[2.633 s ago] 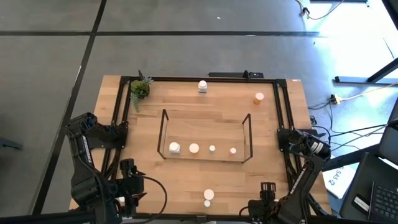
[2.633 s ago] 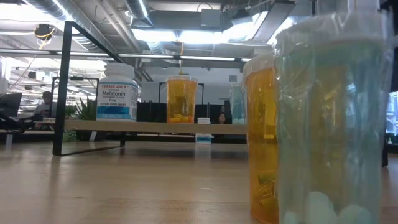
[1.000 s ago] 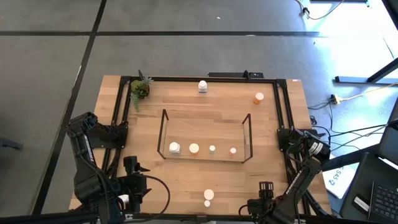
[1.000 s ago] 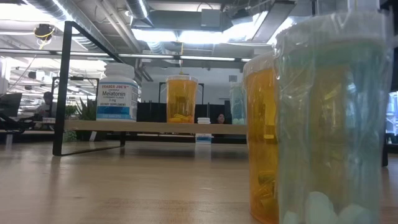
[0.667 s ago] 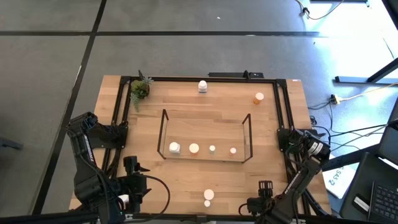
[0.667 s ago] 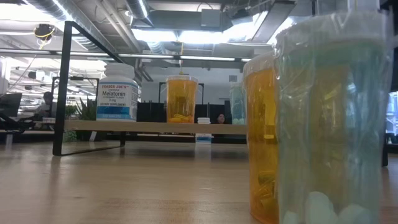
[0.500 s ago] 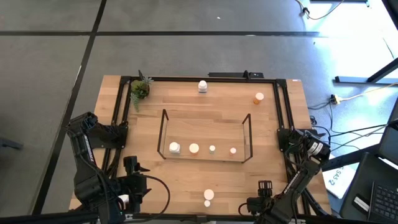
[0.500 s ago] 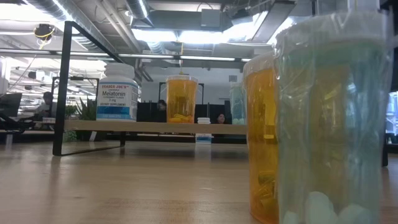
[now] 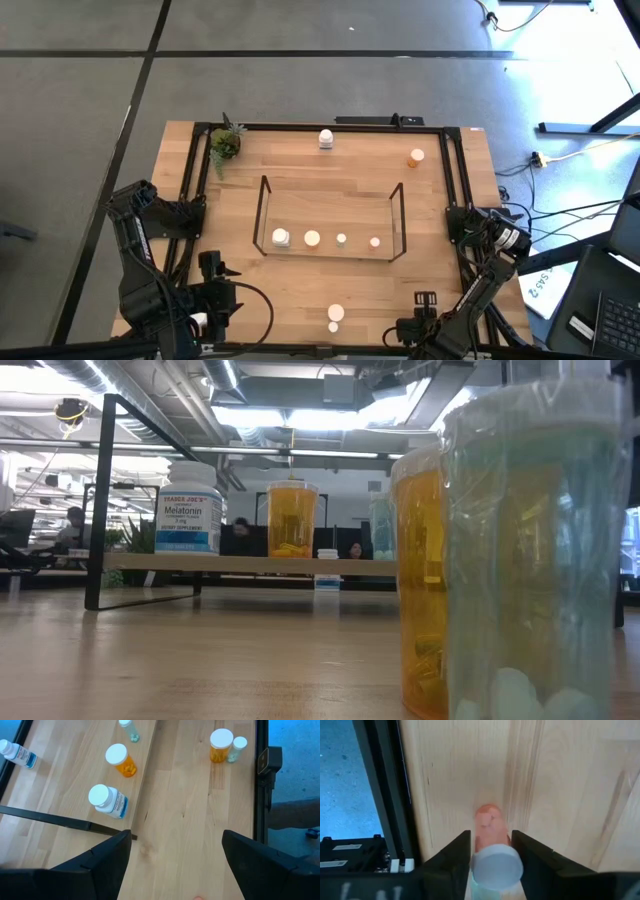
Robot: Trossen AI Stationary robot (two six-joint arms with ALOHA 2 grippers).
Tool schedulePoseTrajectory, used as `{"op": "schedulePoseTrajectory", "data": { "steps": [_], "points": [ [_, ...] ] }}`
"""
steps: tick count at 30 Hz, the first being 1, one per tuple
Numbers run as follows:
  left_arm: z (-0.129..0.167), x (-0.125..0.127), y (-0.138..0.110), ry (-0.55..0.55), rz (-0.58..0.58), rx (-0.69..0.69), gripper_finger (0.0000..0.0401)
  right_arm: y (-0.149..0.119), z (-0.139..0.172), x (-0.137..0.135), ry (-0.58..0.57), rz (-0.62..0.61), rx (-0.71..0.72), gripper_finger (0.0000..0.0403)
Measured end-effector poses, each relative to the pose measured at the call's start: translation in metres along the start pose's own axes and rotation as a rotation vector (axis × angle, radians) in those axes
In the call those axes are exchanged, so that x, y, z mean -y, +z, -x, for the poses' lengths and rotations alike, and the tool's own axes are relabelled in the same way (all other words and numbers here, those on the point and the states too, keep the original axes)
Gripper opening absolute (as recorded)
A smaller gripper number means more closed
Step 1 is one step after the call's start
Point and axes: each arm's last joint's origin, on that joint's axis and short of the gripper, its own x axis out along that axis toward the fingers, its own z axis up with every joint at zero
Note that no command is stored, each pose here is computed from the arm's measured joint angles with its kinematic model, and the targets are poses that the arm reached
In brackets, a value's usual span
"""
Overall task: Pick and place medicine bottles onto shelf by color
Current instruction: Put the bottom right pink pill bottle on the shelf aligned with the other pink pill bottle
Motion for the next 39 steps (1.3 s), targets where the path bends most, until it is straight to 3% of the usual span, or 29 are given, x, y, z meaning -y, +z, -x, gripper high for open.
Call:
{"op": "schedulePoseTrajectory", "data": {
  "steps": [6, 13, 21, 29, 39],
  "points": [
    [0.000, 0.000, 0.000, 0.000, 0.000, 0.000, 0.0306, 0.001, 0.000, 0.000, 0.001, -0.070, 0.006, 0.0109],
    [0.000, 0.000, 0.000, 0.000, 0.000, 0.000, 0.0306, 0.009, 0.000, 0.004, 0.003, -0.254, 0.018, 0.0119],
    [0.000, 0.000, 0.000, 0.000, 0.000, 0.000, 0.0306, 0.025, 0.007, 0.006, 0.072, -0.281, 0.050, 0.0110],
    [0.000, 0.000, 0.000, 0.000, -0.001, 0.000, 0.0306, 0.048, 0.042, 0.005, 0.170, -0.285, 0.106, 0.0115],
    [0.000, 0.000, 0.000, 0.000, -0.001, -0.001, 0.0306, 0.073, 0.103, 0.028, 0.160, -0.343, 0.210, 0.0115]
  ]
}}
